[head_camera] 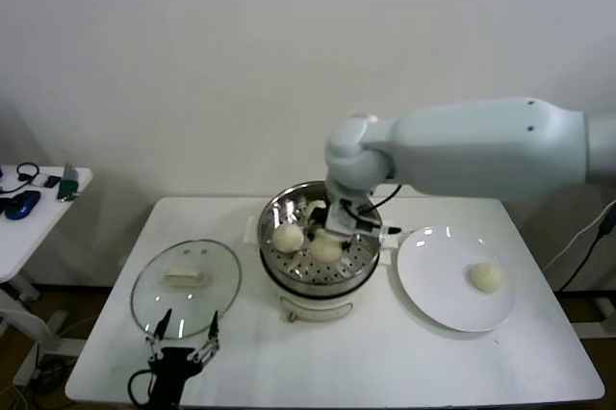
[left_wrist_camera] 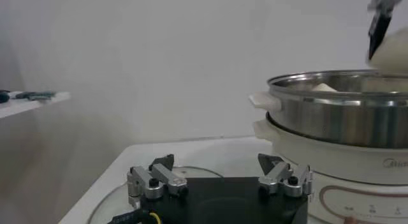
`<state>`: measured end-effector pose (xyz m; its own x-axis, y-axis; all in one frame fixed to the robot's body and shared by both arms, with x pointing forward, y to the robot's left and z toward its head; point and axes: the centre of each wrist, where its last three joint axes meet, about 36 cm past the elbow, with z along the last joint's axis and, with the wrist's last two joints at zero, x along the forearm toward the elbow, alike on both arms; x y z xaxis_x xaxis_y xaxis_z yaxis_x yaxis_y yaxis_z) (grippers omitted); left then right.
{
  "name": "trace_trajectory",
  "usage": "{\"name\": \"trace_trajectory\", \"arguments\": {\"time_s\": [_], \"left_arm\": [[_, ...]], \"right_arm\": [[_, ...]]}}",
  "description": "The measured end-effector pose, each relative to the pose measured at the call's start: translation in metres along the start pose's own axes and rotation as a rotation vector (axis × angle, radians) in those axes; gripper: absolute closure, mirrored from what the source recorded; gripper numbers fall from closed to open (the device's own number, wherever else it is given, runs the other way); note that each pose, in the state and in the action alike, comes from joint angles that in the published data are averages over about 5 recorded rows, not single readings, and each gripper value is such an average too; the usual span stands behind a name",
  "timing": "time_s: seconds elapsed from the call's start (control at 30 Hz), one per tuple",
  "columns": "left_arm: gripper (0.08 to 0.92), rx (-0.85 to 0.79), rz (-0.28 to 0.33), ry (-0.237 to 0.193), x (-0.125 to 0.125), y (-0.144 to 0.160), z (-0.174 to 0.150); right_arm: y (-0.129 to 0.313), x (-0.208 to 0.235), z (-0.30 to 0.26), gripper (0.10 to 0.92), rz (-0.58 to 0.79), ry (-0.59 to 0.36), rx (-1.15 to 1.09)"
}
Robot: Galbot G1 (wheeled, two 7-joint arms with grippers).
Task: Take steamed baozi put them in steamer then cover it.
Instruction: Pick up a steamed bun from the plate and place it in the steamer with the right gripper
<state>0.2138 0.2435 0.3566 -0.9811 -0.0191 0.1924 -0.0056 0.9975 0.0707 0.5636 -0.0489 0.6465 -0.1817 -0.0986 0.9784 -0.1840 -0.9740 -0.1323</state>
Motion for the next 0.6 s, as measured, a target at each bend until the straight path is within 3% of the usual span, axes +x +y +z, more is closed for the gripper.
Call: {"name": "trace_trajectory", "arguments": {"time_s": [0.43, 0.6], "left_arm": [[0.177, 0.001, 0.002, 0.002, 0.001, -0.001, 0.002], [0.177, 0.000, 0.001, -0.001, 0.001, -0.001, 0.001]], "right_arm": [[-0.008, -0.057, -0.003, 0.372, -0.035, -0.002, 0.041], [-0.008, -0.062, -0.001, 0.314, -0.027, -0.002, 0.037]]}}
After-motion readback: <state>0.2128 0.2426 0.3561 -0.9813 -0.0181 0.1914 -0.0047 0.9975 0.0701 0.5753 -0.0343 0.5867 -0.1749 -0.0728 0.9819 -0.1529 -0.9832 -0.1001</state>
